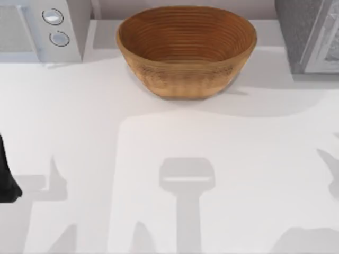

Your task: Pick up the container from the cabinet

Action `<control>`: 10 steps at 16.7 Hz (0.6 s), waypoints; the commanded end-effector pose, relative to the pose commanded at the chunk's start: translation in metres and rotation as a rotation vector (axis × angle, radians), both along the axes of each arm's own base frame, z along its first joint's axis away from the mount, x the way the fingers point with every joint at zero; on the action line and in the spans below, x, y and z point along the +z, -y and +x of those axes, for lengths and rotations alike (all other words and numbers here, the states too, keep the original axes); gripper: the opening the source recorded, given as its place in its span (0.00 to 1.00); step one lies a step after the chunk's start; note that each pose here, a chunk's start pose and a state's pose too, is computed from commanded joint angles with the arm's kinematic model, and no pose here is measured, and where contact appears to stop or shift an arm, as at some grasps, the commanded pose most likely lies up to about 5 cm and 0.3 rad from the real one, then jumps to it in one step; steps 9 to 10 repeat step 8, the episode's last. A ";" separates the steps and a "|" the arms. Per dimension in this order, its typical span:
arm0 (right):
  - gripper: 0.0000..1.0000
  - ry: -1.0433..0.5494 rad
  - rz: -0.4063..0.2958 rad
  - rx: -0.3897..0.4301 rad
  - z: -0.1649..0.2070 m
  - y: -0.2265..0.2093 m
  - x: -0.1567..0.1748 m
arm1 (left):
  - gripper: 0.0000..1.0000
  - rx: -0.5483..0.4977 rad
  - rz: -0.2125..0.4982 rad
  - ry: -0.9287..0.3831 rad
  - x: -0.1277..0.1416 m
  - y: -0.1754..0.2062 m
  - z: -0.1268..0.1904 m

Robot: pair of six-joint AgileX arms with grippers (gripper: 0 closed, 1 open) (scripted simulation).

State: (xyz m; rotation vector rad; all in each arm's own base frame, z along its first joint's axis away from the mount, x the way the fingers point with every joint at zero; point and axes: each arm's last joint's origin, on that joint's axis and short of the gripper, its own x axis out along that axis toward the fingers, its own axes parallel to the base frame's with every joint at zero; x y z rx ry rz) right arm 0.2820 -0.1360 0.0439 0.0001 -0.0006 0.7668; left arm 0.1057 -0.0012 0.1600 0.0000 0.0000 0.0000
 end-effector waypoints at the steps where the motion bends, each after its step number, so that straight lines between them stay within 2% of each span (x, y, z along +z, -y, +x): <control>1: 0.90 0.000 0.000 0.000 0.000 0.000 0.000 | 1.00 0.000 0.000 0.000 0.000 0.000 0.000; 2: 0.98 0.000 0.000 0.000 0.000 0.000 0.000 | 1.00 0.000 0.000 0.000 0.000 0.000 0.000; 3: 1.00 0.000 0.000 0.000 0.000 0.000 0.000 | 1.00 0.000 0.000 0.000 0.000 0.000 0.000; 10: 1.00 0.000 0.000 0.000 0.000 0.000 0.000 | 1.00 0.000 0.000 0.000 0.000 0.000 0.000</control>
